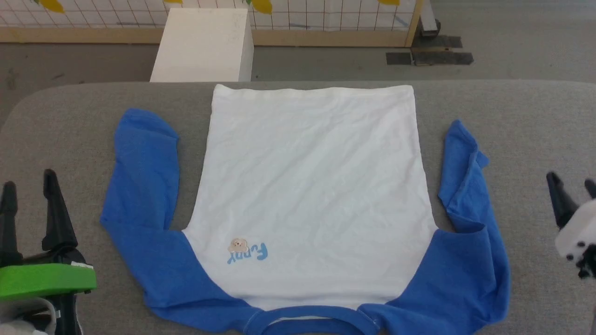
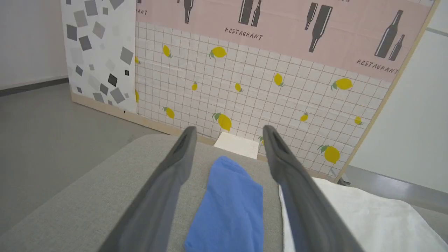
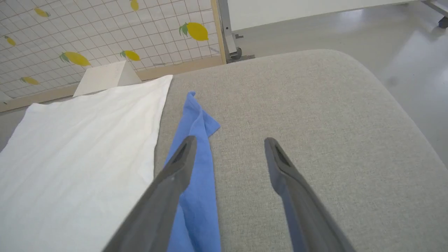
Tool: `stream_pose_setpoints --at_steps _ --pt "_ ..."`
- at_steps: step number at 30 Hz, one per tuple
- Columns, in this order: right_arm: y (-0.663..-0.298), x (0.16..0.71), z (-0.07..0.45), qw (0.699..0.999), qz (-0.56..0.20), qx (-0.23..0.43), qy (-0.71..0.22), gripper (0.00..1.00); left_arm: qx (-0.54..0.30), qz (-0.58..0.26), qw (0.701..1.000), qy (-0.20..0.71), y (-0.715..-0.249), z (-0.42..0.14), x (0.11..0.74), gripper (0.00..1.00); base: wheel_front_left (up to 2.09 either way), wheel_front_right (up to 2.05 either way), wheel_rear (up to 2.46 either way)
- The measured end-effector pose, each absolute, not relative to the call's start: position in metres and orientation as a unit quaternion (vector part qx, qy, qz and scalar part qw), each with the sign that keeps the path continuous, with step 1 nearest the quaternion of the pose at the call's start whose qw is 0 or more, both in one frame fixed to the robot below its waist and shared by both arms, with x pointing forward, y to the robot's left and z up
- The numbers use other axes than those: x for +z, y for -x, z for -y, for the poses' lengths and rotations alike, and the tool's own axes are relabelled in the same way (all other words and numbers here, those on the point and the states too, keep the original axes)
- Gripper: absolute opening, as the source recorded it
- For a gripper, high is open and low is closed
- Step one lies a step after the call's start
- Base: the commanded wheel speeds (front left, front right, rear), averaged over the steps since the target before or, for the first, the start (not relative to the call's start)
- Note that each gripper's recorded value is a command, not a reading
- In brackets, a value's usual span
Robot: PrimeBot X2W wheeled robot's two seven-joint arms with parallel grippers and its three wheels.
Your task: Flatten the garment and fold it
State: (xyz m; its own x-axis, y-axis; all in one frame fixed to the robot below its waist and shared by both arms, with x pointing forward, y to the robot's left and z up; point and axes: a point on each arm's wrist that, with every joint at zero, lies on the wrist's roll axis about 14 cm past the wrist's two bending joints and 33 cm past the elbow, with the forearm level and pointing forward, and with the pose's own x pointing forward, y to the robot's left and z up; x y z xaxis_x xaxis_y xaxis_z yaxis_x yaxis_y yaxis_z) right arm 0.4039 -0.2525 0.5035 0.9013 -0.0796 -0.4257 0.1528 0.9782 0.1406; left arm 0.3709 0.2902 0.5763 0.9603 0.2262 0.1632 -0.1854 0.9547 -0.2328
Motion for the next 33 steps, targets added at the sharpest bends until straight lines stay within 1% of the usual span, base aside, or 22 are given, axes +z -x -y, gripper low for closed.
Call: stream_pose_setpoints --at_steps 1,2,5,8,11,17,21,22,23,24,26,29,31,33 --pt "-0.415 0.511 0.253 0.974 -0.205 -0.062 -0.078 1.0 0.102 0.122 0.983 0.091 -0.373 -0.29 0.58 1.0 0.0 0.0 0.0" --pt "-0.427 0.516 0.252 0.975 -0.199 -0.062 -0.072 1.0 0.096 0.13 0.984 0.071 -0.376 -0.288 0.578 1.0 0.0 0.0 0.0" --pt "-0.455 0.516 0.248 0.974 -0.215 -0.057 -0.041 1.0 0.082 0.121 0.989 0.038 -0.387 -0.282 0.565 1.0 0.0 0.0 0.0" --pt "-0.486 0.503 0.242 0.965 -0.257 -0.048 -0.005 1.0 0.068 0.125 0.99 0.017 -0.404 -0.272 0.563 1.0 0.0 0.0 0.0" --pt "-0.51 0.483 0.231 0.953 -0.3 -0.036 0.03 1.0 0.072 0.119 0.99 0.027 -0.416 -0.268 0.552 1.0 0.0 0.0 0.0" --pt "-0.539 0.43 0.212 0.921 -0.382 -0.014 0.075 1.0 0.08 0.085 0.992 0.044 -0.43 -0.266 0.519 1.0 0.0 0.0 0.0" --pt "-0.54 0.388 0.199 0.896 -0.435 0.004 0.088 1.0 0.089 0.064 0.993 0.048 -0.434 -0.269 0.5 1.0 0.0 0.0 0.0" --pt "-0.539 0.381 0.197 0.892 -0.444 0.007 0.087 0.98 0.092 0.06 0.993 0.048 -0.434 -0.271 0.497 1.0 0.0 0.0 0.0" --pt "-0.539 0.375 0.194 0.888 -0.451 0.011 0.085 0.45 0.096 0.057 0.993 0.049 -0.433 -0.273 0.495 1.0 0.0 0.0 0.0" --pt "-0.542 0.374 0.192 0.89 -0.45 0.013 0.08 0.0 0.102 0.054 0.992 0.05 -0.432 -0.276 0.493 1.0 0.0 0.0 0.0" --pt "-0.548 0.375 0.191 0.895 -0.441 0.014 0.071 0.0 0.107 0.052 0.992 0.051 -0.43 -0.279 0.491 1.0 0.0 0.0 0.0" --pt "-0.554 0.387 0.196 0.912 -0.407 0.008 0.042 0.0 0.111 0.058 0.991 0.055 -0.427 -0.281 0.496 1.0 0.0 0.0 0.0" --pt "-0.551 0.397 0.213 0.921 -0.389 -0.01 0.023 0.0 0.113 0.065 0.99 0.056 -0.424 -0.281 0.501 1.0 0.0 0.0 0.0" --pt "-0.542 0.404 0.24 0.924 -0.379 -0.041 0.016 0.0 0.116 0.072 0.989 0.058 -0.422 -0.282 0.506 1.0 0.0 0.0 0.0"
